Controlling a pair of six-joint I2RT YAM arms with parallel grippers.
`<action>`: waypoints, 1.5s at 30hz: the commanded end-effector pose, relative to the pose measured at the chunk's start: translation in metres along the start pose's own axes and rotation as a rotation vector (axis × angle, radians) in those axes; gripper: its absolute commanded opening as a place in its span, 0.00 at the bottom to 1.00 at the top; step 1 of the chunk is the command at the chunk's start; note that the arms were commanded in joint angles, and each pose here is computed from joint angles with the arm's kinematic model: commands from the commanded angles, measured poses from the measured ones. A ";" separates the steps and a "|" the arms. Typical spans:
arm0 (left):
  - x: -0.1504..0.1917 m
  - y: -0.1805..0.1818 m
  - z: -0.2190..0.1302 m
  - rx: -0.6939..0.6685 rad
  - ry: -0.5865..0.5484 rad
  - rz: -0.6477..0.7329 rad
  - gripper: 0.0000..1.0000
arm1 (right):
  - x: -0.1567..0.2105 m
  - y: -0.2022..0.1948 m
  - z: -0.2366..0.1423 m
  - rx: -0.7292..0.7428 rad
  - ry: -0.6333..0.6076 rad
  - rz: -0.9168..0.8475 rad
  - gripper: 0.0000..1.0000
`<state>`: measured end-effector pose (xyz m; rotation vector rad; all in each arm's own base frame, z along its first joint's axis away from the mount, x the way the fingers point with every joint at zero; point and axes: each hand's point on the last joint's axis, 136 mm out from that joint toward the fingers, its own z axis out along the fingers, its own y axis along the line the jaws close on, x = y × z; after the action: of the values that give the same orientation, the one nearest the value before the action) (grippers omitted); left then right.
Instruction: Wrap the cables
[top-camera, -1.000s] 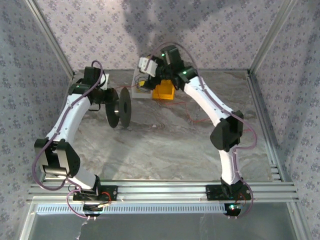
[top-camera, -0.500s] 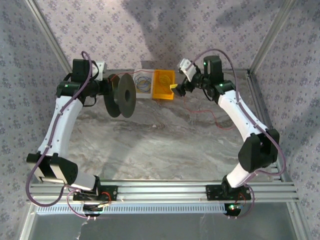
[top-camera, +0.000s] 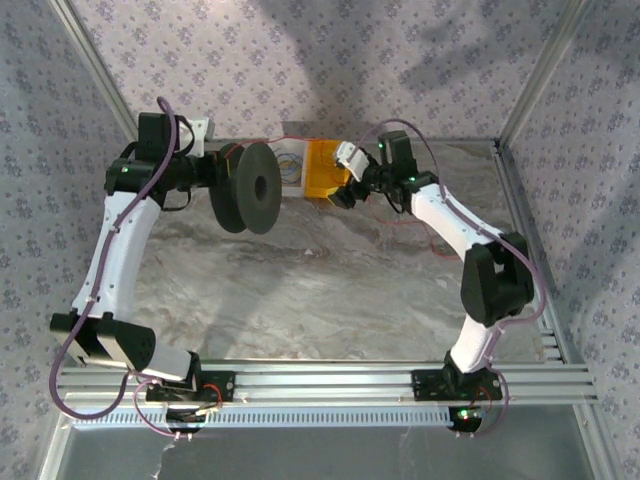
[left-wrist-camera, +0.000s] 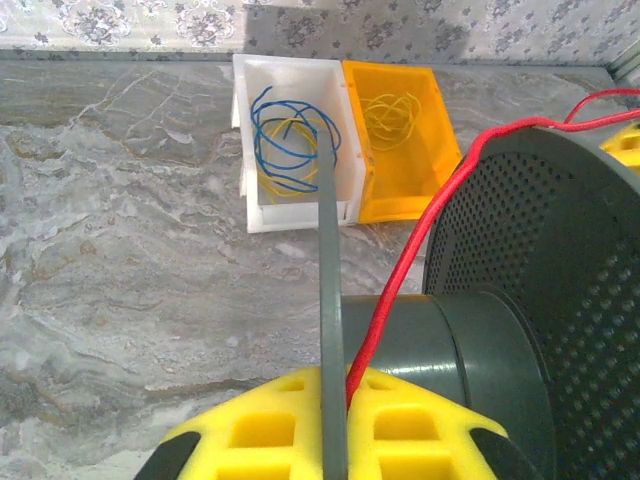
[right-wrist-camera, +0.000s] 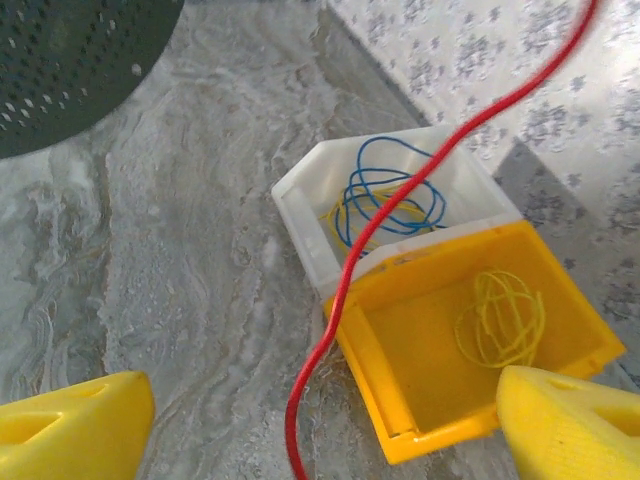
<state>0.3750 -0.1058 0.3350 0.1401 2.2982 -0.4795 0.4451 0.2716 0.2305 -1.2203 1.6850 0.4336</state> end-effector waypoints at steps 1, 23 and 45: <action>-0.023 -0.026 -0.035 0.080 -0.107 0.015 0.00 | -0.004 -0.001 0.012 -0.008 0.032 -0.051 0.86; -0.055 -0.062 -0.077 0.375 -0.236 -0.075 0.00 | 0.094 -0.031 0.055 0.097 0.402 -0.018 0.00; -0.122 0.026 -0.080 0.190 -0.572 -0.408 0.00 | 0.074 0.050 0.030 -0.007 0.457 -0.021 0.00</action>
<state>0.4069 -0.0690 0.3994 -0.2933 1.9690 -0.8802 0.4405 0.2847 0.1433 -1.3705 1.9787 0.1985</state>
